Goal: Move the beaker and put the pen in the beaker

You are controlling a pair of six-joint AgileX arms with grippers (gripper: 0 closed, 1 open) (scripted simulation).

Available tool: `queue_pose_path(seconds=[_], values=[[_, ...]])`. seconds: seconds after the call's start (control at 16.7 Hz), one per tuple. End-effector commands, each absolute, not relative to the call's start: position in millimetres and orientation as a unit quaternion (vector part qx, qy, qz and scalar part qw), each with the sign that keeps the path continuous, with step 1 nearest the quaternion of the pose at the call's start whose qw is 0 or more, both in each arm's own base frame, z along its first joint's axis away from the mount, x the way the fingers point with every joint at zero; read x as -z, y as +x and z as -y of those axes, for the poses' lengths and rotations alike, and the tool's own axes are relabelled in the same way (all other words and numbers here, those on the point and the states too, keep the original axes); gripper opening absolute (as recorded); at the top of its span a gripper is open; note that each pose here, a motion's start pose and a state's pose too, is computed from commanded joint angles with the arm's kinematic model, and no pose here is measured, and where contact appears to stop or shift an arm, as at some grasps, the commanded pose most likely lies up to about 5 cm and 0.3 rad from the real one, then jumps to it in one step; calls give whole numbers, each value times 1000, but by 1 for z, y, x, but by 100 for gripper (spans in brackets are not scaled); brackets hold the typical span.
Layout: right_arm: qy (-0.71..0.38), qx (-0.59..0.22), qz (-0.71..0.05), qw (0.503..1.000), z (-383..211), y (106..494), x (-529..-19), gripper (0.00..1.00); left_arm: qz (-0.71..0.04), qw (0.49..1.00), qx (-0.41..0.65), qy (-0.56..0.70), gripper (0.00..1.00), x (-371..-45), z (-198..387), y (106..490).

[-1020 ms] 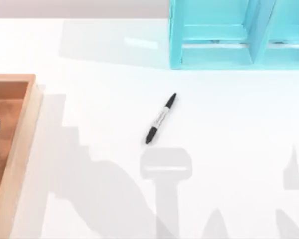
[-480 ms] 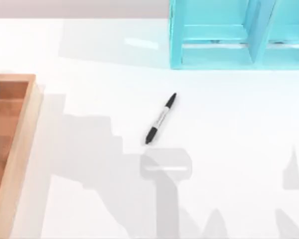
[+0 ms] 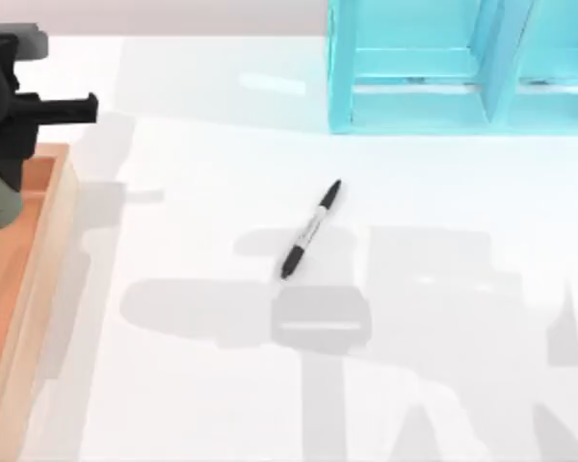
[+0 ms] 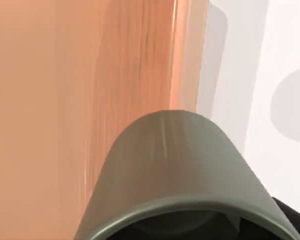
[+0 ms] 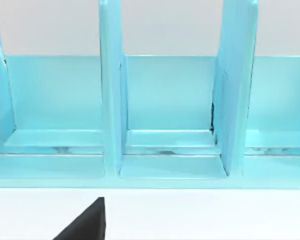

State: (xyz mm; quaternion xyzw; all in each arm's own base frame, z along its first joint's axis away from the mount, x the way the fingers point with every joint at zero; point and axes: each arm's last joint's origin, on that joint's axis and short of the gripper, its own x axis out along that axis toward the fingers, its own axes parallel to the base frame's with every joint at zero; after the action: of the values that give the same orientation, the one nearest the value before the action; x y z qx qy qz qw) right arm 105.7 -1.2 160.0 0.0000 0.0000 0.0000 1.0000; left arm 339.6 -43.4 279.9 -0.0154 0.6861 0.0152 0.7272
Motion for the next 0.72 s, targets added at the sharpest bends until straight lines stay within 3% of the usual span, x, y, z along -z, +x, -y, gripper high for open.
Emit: queue_pose_path(seconds=[0.42,0.72], values=[[0,0,0,1000,1,106,-160,100,-707,707,8,10,0,-299,81,318],[0,0,0,1000,1,106,-160,100,-708,706,5,7,0,-279,101,336]])
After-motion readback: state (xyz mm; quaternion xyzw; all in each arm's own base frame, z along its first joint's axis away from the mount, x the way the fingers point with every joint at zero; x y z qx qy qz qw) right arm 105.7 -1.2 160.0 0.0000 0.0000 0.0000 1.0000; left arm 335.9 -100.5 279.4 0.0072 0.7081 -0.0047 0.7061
